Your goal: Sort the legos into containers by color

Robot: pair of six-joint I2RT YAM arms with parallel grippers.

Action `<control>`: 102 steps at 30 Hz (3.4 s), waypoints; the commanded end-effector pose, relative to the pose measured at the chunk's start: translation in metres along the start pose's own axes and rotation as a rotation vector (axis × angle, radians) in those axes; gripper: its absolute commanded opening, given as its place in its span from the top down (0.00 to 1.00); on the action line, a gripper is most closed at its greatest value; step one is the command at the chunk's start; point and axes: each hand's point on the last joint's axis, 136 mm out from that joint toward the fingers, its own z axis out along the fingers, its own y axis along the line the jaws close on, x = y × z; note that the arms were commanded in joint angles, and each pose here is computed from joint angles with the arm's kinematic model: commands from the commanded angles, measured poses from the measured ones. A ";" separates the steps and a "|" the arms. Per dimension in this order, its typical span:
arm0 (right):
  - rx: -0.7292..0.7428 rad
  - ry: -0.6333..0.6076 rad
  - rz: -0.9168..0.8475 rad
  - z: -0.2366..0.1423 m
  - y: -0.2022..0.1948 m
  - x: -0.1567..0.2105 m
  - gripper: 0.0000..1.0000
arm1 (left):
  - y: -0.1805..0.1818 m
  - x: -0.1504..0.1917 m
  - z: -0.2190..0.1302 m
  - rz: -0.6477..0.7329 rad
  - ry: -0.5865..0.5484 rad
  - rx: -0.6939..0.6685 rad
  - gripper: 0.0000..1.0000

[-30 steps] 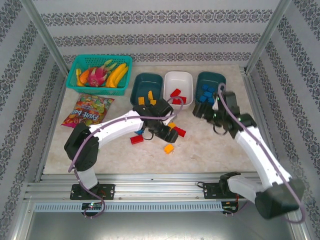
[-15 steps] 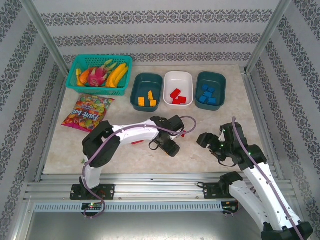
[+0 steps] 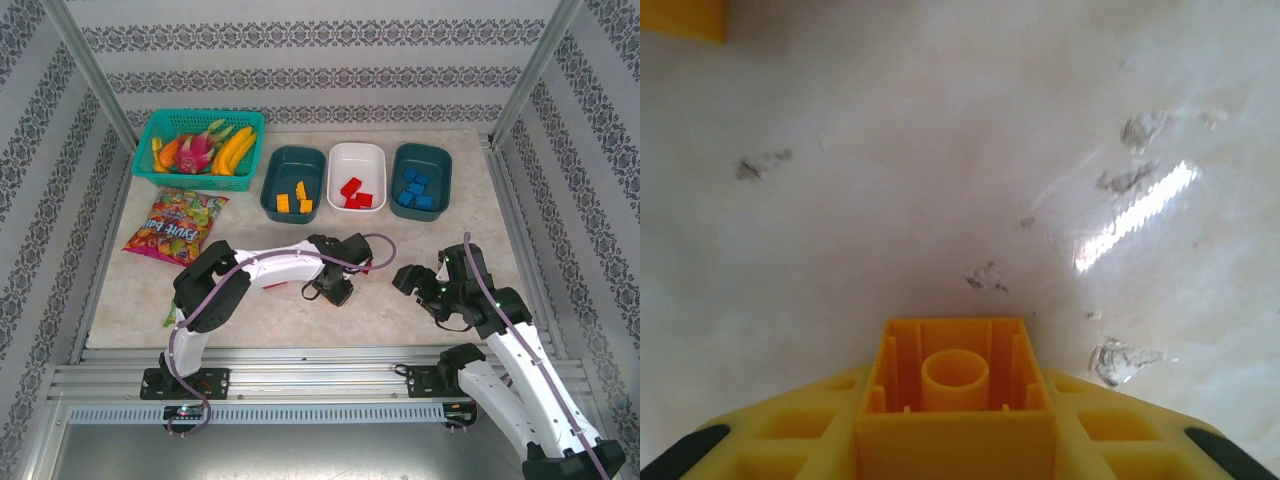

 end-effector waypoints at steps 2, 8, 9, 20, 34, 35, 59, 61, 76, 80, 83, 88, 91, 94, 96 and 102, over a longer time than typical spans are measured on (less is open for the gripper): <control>-0.303 -0.036 -0.110 -0.014 0.071 -0.015 0.20 | 0.023 -0.031 -0.049 -0.143 -0.116 -0.013 0.61; -0.520 -0.098 -0.210 -0.032 0.137 -0.040 0.20 | 0.076 -0.071 -0.094 -0.335 -0.238 0.032 0.61; -0.530 -0.106 -0.225 -0.032 0.144 -0.044 0.19 | 0.087 -0.076 -0.098 -0.363 -0.248 0.033 0.61; -0.557 -0.249 -0.379 0.001 0.224 -0.099 0.19 | 0.219 -0.147 -0.095 -0.605 -0.346 -0.010 0.61; -0.528 -0.171 -0.378 0.068 0.267 -0.137 0.20 | 0.331 -0.174 -0.052 -0.721 -0.406 -0.277 0.59; -0.527 -0.160 -0.373 0.071 0.266 -0.136 0.20 | 0.333 -0.172 -0.047 -0.724 -0.395 -0.289 0.58; -0.214 -0.077 -0.606 0.107 0.227 -0.097 0.21 | 0.313 -0.155 -0.145 -0.872 -0.464 -0.218 0.32; -0.176 -0.037 -0.667 0.120 0.226 -0.078 0.23 | 0.305 -0.139 -0.164 -0.911 -0.465 -0.202 0.30; 0.131 0.316 -1.116 0.226 0.214 0.051 0.24 | 0.220 0.109 -0.195 -1.250 -0.458 -0.101 0.21; 0.175 0.345 -1.138 0.246 0.208 0.057 0.23 | 0.196 0.159 -0.198 -1.291 -0.501 -0.043 0.18; 0.220 0.365 -1.154 0.259 0.200 0.058 0.23 | 0.184 0.187 -0.203 -1.307 -0.522 -0.023 0.16; 0.266 0.371 -1.179 0.277 0.193 0.055 0.23 | 0.174 0.211 -0.207 -1.315 -0.522 -0.014 0.16; 0.272 0.371 -1.185 0.285 0.193 0.054 0.24 | 0.173 0.210 -0.209 -1.312 -0.529 -0.009 0.17; 0.299 0.377 -1.178 0.291 0.188 0.051 0.27 | 0.174 0.206 -0.212 -1.302 -0.537 -0.007 0.17; 0.311 0.382 -1.164 0.294 0.184 0.048 0.31 | 0.175 0.204 -0.213 -1.296 -0.539 -0.007 0.17; 0.340 0.400 -1.132 0.299 0.172 0.042 0.41 | 0.173 0.199 -0.212 -1.285 -0.539 0.011 0.17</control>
